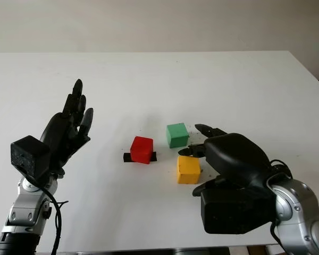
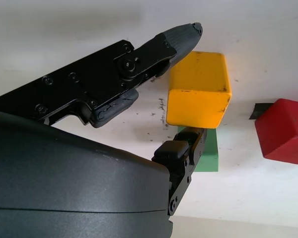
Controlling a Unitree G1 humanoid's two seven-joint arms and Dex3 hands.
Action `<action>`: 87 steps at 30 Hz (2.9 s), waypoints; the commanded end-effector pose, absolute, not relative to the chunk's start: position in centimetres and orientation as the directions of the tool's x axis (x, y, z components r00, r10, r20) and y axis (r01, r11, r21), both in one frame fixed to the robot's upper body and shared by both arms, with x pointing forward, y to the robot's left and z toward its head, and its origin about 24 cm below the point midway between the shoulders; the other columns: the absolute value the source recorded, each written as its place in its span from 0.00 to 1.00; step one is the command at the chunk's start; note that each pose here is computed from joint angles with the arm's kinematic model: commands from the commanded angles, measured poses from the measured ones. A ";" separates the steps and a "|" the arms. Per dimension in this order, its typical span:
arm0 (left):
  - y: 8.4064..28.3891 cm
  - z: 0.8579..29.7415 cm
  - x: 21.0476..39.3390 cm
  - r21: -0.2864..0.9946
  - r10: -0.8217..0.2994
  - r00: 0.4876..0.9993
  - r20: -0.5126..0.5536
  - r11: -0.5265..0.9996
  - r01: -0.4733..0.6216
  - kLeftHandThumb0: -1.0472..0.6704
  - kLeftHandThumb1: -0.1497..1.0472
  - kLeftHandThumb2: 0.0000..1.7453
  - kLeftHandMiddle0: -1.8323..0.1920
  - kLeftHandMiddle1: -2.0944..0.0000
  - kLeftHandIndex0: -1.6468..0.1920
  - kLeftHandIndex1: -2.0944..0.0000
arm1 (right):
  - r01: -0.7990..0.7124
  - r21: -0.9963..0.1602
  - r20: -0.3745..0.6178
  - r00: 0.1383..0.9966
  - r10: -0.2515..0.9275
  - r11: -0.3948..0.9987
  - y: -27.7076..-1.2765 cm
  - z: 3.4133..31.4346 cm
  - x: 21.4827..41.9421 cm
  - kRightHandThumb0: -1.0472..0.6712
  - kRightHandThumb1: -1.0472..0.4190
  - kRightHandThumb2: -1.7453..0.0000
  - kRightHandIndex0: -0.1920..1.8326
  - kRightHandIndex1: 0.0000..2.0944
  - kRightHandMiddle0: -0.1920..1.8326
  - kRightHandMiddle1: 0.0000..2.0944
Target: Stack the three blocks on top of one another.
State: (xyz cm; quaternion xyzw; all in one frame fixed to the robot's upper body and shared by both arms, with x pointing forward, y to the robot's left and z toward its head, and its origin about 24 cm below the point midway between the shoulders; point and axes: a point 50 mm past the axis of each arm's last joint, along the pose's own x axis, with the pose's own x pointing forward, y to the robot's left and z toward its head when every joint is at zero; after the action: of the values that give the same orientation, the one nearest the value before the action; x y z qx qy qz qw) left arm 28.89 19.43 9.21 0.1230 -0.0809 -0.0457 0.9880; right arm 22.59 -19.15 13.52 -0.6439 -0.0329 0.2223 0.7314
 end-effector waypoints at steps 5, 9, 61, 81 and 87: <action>19.4 9.4 28.6 0.268 -0.133 0.981 0.142 0.959 0.091 0.20 1.00 0.35 1.00 0.99 1.00 1.00 | -0.268 -0.954 -0.204 0.907 0.370 0.131 -19.3 13.6 23.1 0.26 0.15 0.97 0.16 0.03 0.42 0.11; 19.3 9.3 28.5 0.267 -0.130 0.982 0.134 0.959 0.090 0.19 1.00 0.35 1.00 0.99 1.00 1.00 | -0.255 -0.956 -0.186 0.906 0.380 0.142 -19.3 13.6 23.2 0.26 0.14 0.97 0.18 0.03 0.33 0.32; 18.6 9.7 28.7 0.256 -0.118 0.980 0.163 0.964 0.074 0.14 1.00 0.36 1.00 0.99 1.00 1.00 | -0.248 -0.754 0.037 0.908 0.417 0.608 -16.7 22.1 28.8 0.37 0.08 0.97 0.24 0.02 0.28 0.73; 18.2 9.8 28.9 0.259 -0.120 0.978 0.173 0.963 0.072 0.14 1.00 0.38 1.00 1.00 1.00 1.00 | -0.391 -0.526 -0.168 0.918 0.359 0.755 -13.5 18.4 30.8 0.32 0.06 0.97 0.20 0.02 0.22 0.81; 18.2 9.9 28.8 0.255 -0.117 0.978 0.175 0.964 0.069 0.15 1.00 0.37 1.00 1.00 1.00 1.00 | -0.417 -0.468 -0.224 0.909 0.352 0.779 -13.2 17.6 30.4 0.34 0.06 0.97 0.20 0.02 0.23 0.81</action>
State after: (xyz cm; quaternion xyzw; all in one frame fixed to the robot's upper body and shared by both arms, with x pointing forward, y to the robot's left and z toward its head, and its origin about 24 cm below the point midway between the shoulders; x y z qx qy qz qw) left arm 28.72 18.34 9.45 0.1276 -0.0831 -0.0479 0.9872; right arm 30.63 -13.38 17.14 -0.2665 0.0725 0.2022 0.9396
